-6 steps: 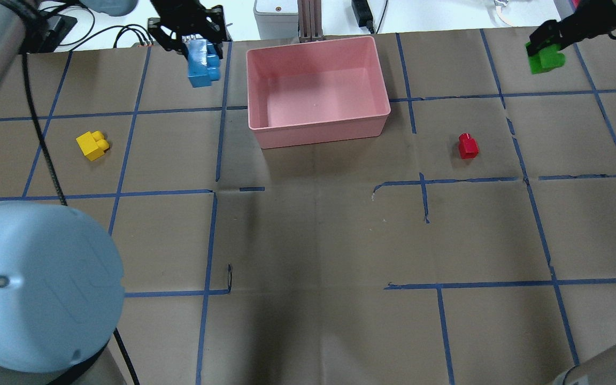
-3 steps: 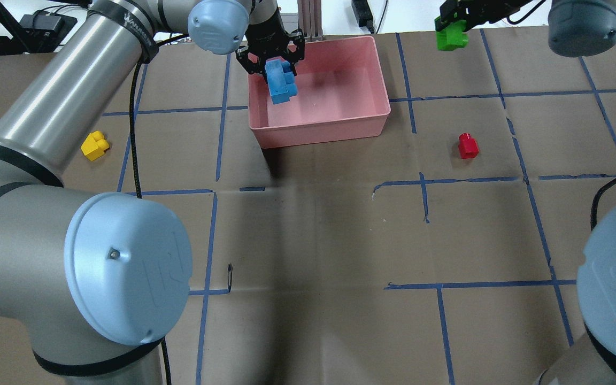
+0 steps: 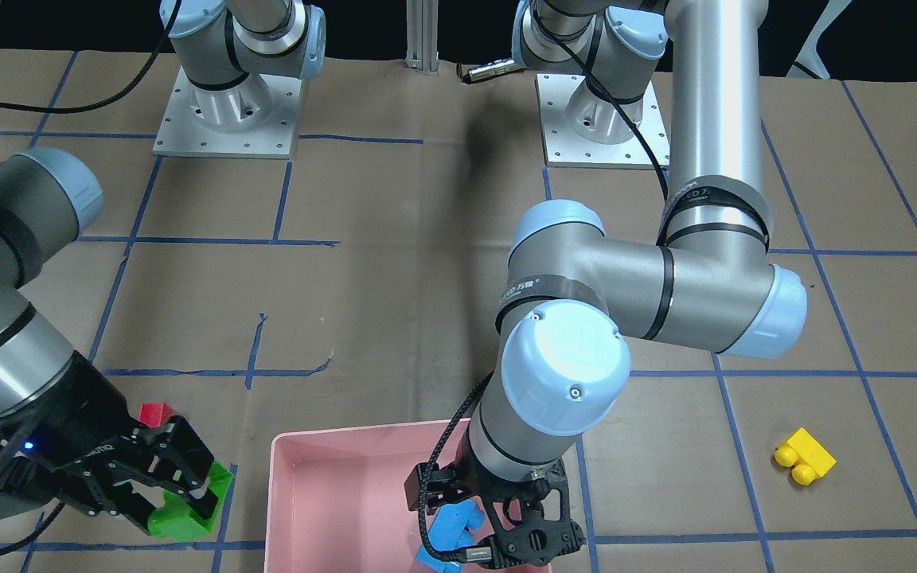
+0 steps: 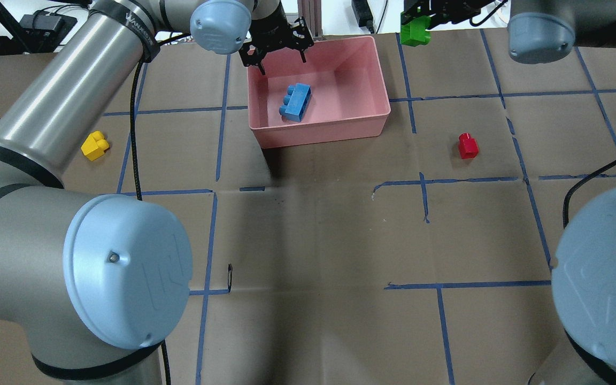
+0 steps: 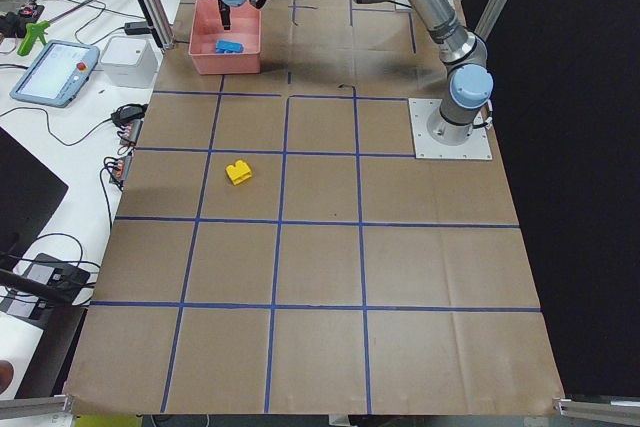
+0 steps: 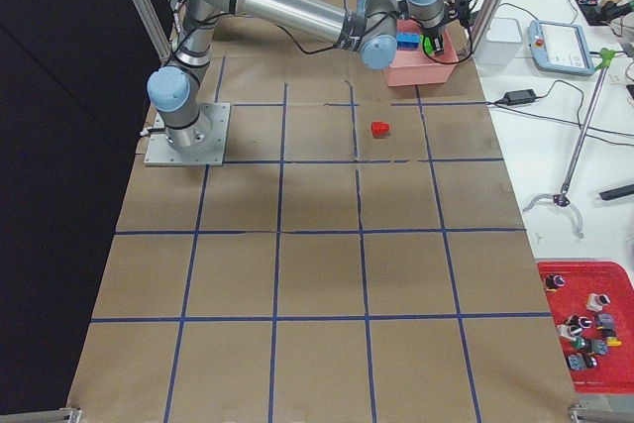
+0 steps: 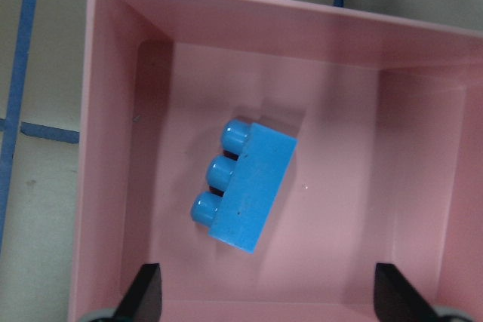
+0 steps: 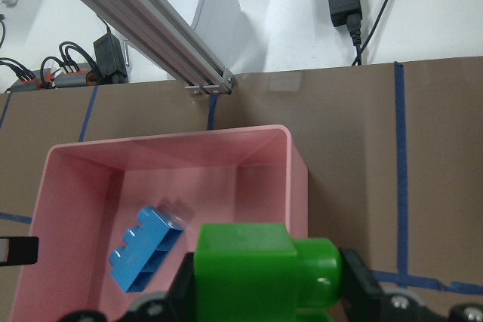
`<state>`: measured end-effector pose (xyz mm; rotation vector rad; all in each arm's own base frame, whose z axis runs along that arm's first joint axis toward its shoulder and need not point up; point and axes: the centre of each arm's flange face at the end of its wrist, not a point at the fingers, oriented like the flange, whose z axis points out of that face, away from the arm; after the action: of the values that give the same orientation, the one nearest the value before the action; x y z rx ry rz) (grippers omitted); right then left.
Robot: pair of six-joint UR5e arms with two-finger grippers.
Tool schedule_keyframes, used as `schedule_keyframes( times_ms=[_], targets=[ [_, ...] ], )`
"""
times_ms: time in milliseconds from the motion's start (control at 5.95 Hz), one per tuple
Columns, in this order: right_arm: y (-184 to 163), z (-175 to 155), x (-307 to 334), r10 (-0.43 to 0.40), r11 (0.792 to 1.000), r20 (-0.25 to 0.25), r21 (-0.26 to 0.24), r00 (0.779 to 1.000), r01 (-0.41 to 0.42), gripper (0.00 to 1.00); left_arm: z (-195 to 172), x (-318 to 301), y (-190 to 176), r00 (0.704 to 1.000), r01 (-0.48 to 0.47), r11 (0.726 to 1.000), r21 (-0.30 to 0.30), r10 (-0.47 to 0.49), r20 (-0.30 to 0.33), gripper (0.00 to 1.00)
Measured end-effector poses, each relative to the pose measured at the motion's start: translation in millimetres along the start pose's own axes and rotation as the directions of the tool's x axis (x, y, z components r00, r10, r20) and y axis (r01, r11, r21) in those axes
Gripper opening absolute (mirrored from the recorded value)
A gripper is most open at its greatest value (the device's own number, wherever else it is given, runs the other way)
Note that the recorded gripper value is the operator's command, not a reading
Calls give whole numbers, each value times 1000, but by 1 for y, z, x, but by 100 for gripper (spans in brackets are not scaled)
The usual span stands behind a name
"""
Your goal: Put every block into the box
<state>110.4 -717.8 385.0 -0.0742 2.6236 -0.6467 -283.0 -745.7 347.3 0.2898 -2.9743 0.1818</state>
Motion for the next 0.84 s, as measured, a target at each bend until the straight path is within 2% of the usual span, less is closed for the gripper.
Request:
schedule_keyframes(
  times_ms=[168,504,673,841],
  targets=[
    [0,23,-24,18,1000,16,14,1000,-18,3,-28,-28,-12,1000,1,1000,29,0,-3,99],
    [3,88,-82,40,999,25,22,999,-40,10,-83,-124,-35,996,-86,996,35,85,31,99],
    [11,116,-105,49,999,19,16,999,-49,19,-96,-176,-44,994,-105,994,27,104,46,99],
    [20,132,-119,52,999,4,8,999,-52,19,-101,-234,-55,994,-90,996,18,88,59,99]
  ],
)
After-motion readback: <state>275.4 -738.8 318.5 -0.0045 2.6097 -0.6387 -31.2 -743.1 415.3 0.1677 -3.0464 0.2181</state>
